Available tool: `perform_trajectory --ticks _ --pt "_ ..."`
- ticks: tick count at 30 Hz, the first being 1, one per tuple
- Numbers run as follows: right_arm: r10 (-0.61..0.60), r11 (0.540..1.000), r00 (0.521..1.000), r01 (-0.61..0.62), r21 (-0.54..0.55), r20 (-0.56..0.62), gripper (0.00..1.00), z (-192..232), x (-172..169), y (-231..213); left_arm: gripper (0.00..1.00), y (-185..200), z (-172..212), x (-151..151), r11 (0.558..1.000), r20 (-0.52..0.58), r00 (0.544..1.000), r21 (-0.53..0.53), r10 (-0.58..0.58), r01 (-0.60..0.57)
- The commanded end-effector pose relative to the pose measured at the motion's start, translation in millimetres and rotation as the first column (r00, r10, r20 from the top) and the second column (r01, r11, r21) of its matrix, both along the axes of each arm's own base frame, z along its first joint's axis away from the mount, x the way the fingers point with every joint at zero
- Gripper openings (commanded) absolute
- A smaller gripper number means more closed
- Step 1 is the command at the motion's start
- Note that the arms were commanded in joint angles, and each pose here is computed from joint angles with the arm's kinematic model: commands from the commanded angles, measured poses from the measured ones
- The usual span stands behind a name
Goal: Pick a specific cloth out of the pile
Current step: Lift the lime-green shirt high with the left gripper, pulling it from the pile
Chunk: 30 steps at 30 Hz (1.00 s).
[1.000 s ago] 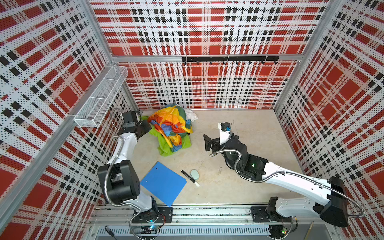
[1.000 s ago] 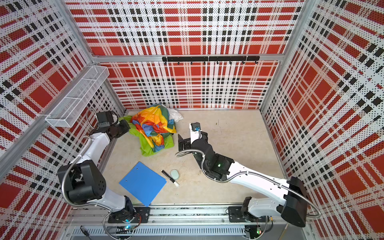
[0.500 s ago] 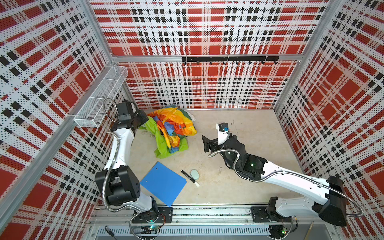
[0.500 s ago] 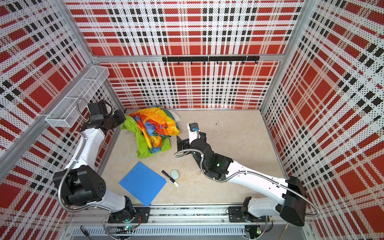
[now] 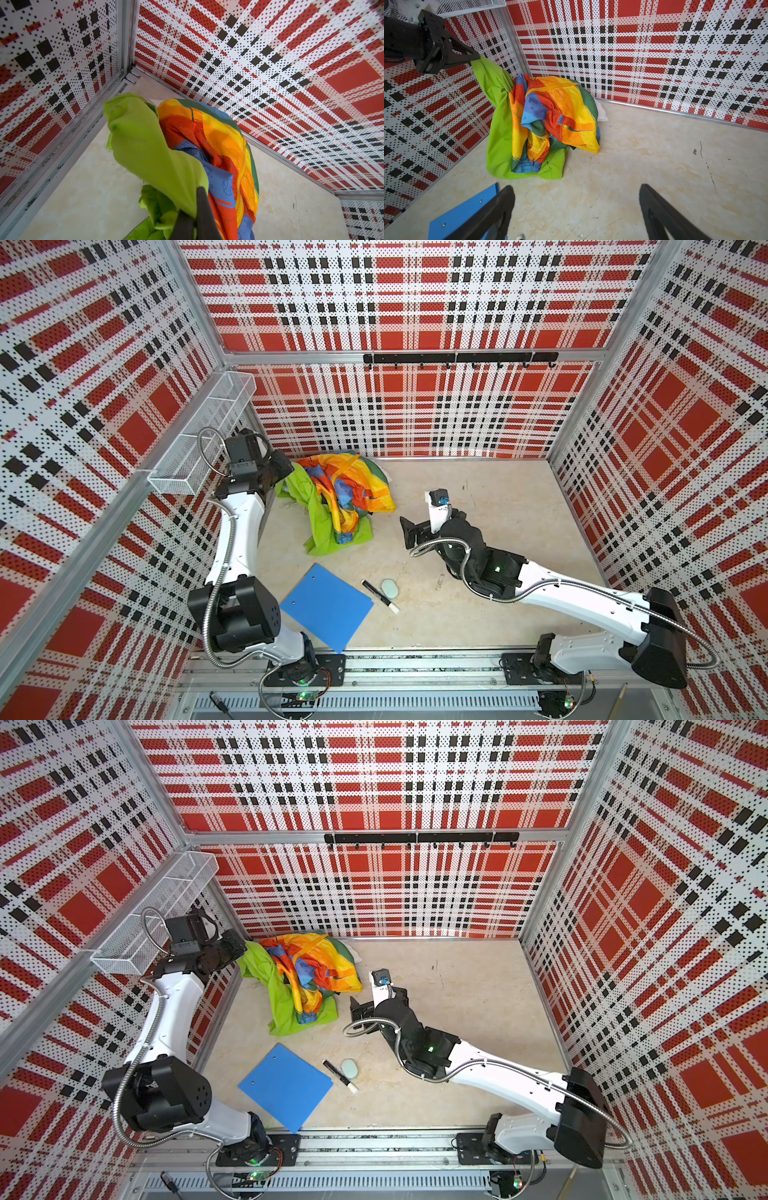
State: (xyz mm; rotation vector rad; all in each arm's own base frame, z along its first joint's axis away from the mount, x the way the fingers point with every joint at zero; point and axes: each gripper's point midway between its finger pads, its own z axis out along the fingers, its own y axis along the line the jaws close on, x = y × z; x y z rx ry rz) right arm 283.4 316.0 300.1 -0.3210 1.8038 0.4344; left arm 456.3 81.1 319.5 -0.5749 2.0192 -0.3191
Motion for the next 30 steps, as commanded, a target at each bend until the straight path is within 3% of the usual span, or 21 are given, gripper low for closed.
perform_trajectory --ticks 1,7,12,21,30 --pt "0.012 0.999 1.000 -0.013 0.049 0.017 1.00 17 0 7 0.00 -1 106 -9 0.998 0.289 0.957 0.054 -0.002 -0.014" --pt "0.011 0.999 1.000 -0.011 0.051 0.011 1.00 15 -1 6 0.00 -4 146 -18 0.999 0.395 0.919 0.047 0.000 -0.020" --pt "0.009 0.998 1.000 -0.010 0.055 0.010 1.00 15 -1 5 0.00 -18 172 -20 0.998 0.485 0.872 0.043 -0.062 0.047" --pt "0.007 0.998 1.000 -0.008 0.060 0.010 1.00 15 -2 4 0.00 -34 212 -31 0.990 0.602 0.787 0.118 -0.136 0.082" --pt "0.008 0.999 1.000 -0.007 0.052 -0.001 1.00 9 -1 5 0.00 -42 261 -50 0.987 0.739 0.655 0.124 -0.159 0.099"
